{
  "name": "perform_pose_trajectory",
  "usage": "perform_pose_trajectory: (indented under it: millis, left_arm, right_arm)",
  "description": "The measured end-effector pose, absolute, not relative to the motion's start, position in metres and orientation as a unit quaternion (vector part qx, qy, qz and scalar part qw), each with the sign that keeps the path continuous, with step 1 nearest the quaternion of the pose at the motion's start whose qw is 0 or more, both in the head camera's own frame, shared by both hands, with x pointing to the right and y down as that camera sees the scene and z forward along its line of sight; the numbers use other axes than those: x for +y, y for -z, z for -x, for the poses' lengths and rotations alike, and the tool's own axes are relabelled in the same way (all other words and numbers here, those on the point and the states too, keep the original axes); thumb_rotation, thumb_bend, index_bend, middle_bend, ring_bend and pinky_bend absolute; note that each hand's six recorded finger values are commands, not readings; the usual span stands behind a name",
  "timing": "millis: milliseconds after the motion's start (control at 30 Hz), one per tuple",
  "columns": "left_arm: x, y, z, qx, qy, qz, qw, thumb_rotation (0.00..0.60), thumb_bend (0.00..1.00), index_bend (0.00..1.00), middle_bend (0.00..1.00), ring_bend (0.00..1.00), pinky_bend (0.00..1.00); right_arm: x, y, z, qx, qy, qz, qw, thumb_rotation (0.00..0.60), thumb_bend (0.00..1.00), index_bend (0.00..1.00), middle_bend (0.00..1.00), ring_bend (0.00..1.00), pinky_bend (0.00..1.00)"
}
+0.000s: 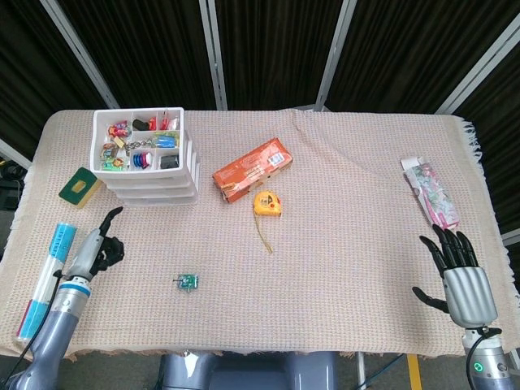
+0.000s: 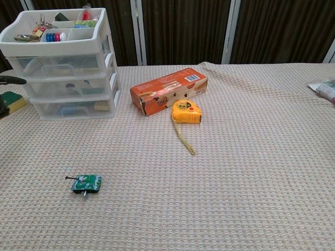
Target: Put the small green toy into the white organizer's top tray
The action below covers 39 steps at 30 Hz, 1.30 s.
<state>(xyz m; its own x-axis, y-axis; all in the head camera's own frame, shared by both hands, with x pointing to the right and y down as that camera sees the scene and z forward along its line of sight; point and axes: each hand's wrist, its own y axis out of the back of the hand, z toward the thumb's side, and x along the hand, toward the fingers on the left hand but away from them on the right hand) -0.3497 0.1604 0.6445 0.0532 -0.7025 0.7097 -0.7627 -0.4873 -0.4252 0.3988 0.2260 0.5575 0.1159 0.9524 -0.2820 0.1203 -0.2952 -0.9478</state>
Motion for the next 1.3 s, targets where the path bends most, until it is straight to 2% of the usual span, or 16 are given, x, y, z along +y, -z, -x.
perform_pose_trajectory:
  millis: [300, 967, 1067, 1300]
  left_arm:
    - [0.129, -0.671, 0.331, -0.519, -0.452, -0.723, 0.057, 0.600, 0.93, 0.00, 0.93, 0.86, 0.75]
    - [0.103, -0.682, 0.297, -0.531, -0.419, -0.730, 0.097, 0.600, 0.93, 0.04, 0.93, 0.86, 0.75]
    - [0.101, -0.684, 0.294, -0.533, -0.414, -0.730, 0.108, 0.600, 0.93, 0.07, 0.93, 0.86, 0.75]
    - [0.101, -0.686, 0.285, -0.540, -0.394, -0.727, 0.159, 0.600, 0.93, 0.27, 0.93, 0.86, 0.75]
  right_arm:
    - [0.226, -0.557, -0.399, -0.430, -0.507, 0.625, 0.409, 0.600, 0.01, 0.14, 0.00, 0.00, 0.00]
    - [0.226, -0.557, -0.399, -0.429, -0.507, 0.626, 0.408, 0.600, 0.01, 0.14, 0.00, 0.00, 0.00]
    - [0.226, -0.558, -0.398, -0.429, -0.507, 0.627, 0.408, 0.600, 0.01, 0.14, 0.00, 0.00, 0.00]
    - [0.226, -0.557, -0.399, -0.429, -0.507, 0.625, 0.410, 0.600, 0.01, 0.14, 0.00, 0.00, 0.00]
